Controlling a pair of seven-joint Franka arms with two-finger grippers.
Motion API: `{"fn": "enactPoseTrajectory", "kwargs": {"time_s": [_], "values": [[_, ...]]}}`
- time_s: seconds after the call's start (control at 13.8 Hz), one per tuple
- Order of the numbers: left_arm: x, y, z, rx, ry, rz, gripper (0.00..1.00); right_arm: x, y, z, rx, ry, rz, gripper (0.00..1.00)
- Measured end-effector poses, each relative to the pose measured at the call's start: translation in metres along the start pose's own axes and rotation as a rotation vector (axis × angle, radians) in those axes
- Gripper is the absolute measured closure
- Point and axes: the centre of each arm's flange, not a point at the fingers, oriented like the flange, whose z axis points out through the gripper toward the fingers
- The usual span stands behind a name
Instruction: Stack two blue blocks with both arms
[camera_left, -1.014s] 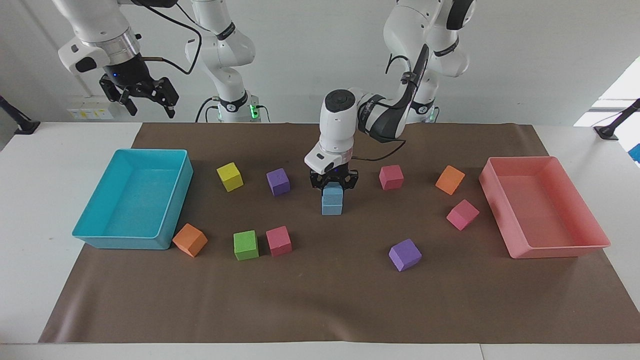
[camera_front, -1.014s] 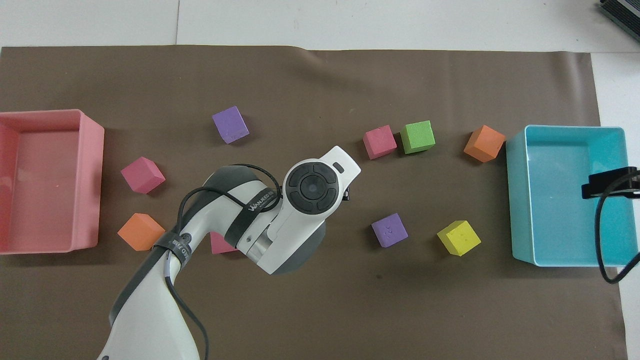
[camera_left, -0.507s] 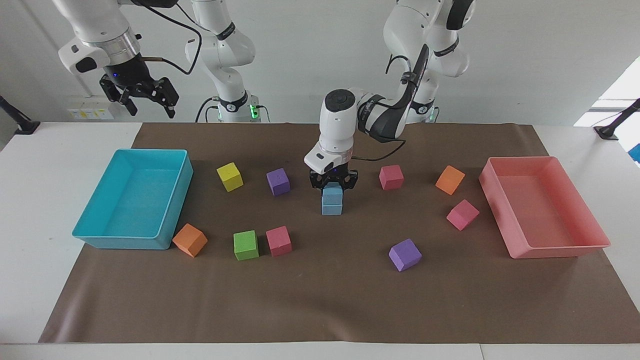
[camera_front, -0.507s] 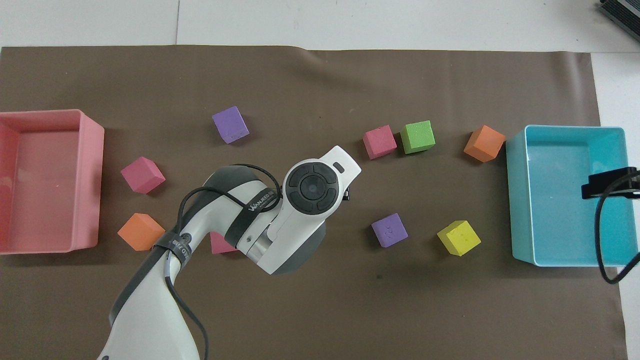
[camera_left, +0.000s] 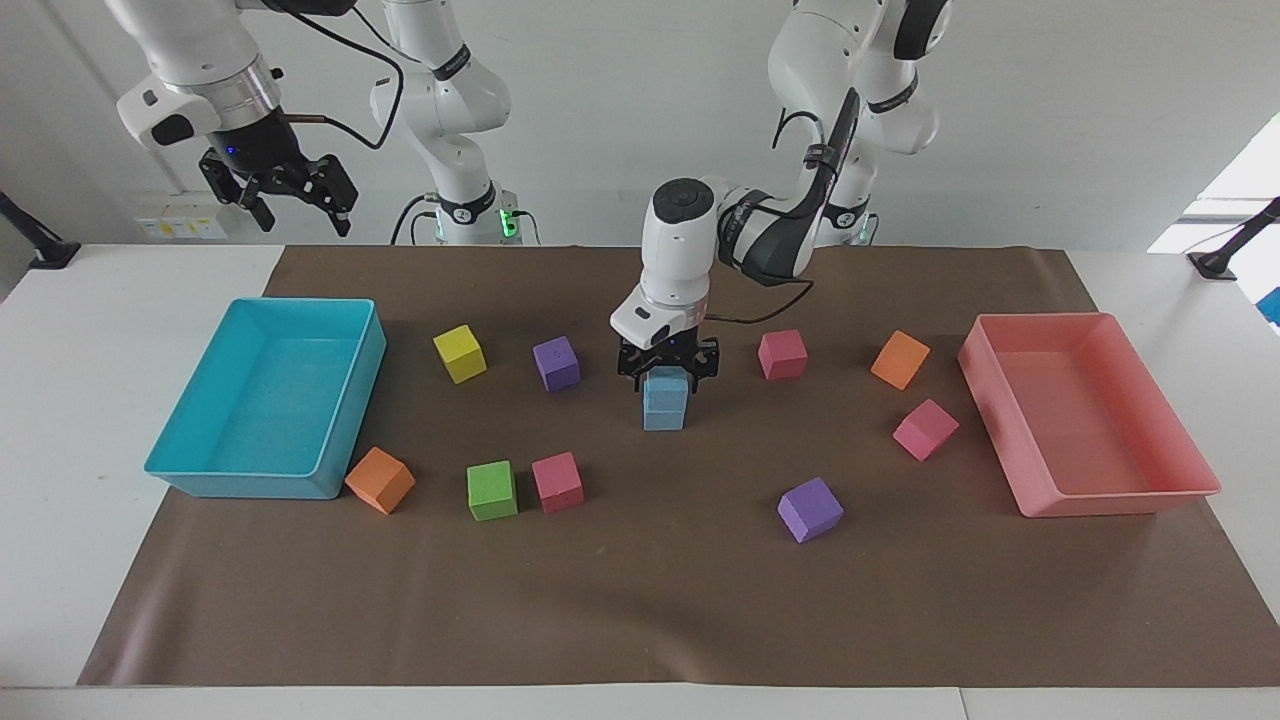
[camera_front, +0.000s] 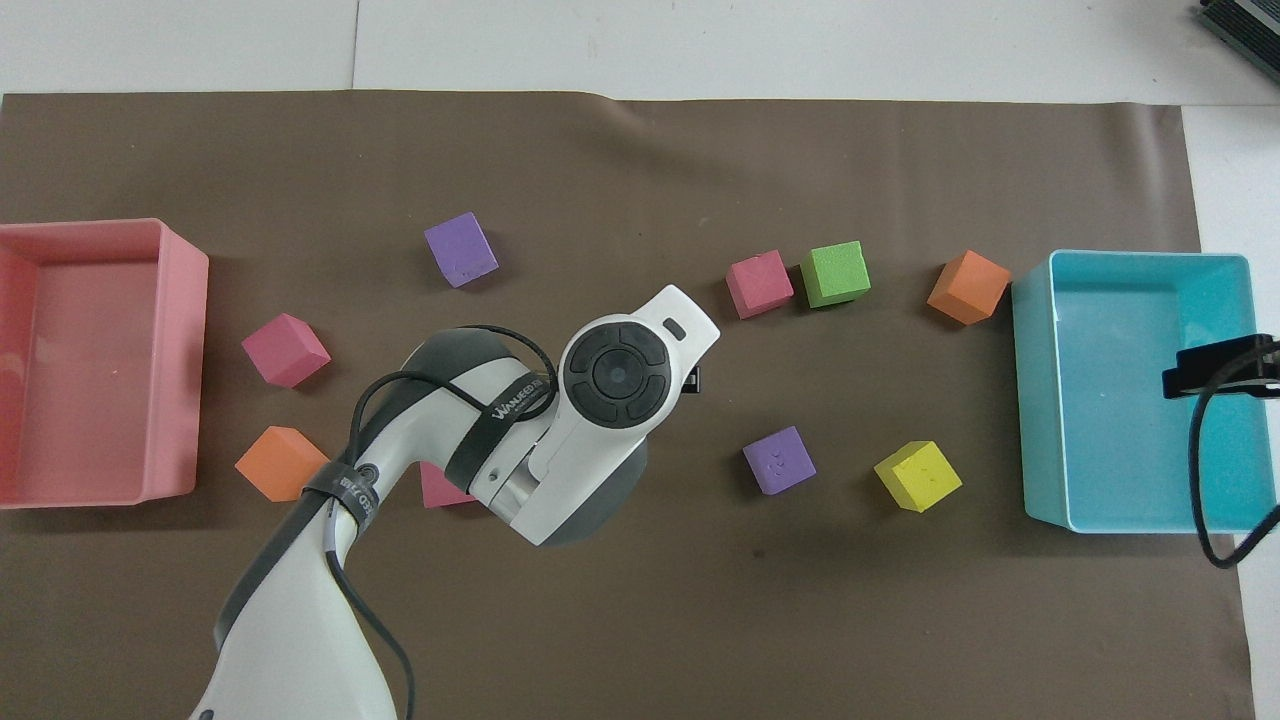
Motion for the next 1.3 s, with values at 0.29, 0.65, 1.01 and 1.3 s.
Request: {"fn": "enactPoseTrajectory", "kwargs": {"time_s": [0.29, 0.65, 1.01, 1.3], "values": [[0.018, -0.014, -0.034, -0.030, 0.057, -0.032, 0.00, 0.000, 0.000, 0.000, 0.000, 0.000, 0.000, 0.00], [0.036, -0.097, -0.109, 0.027, 0.019, -0.017, 0.00, 0.000, 0.000, 0.000, 0.000, 0.000, 0.001, 0.00], [0.046, -0.201, -0.150, 0.063, -0.006, 0.065, 0.00, 0.000, 0.001, 0.000, 0.000, 0.000, -0.003, 0.00], [0.062, -0.277, -0.202, 0.085, -0.037, 0.114, 0.00, -0.001, 0.001, 0.001, 0.000, -0.002, -0.034, 0.00]]}}
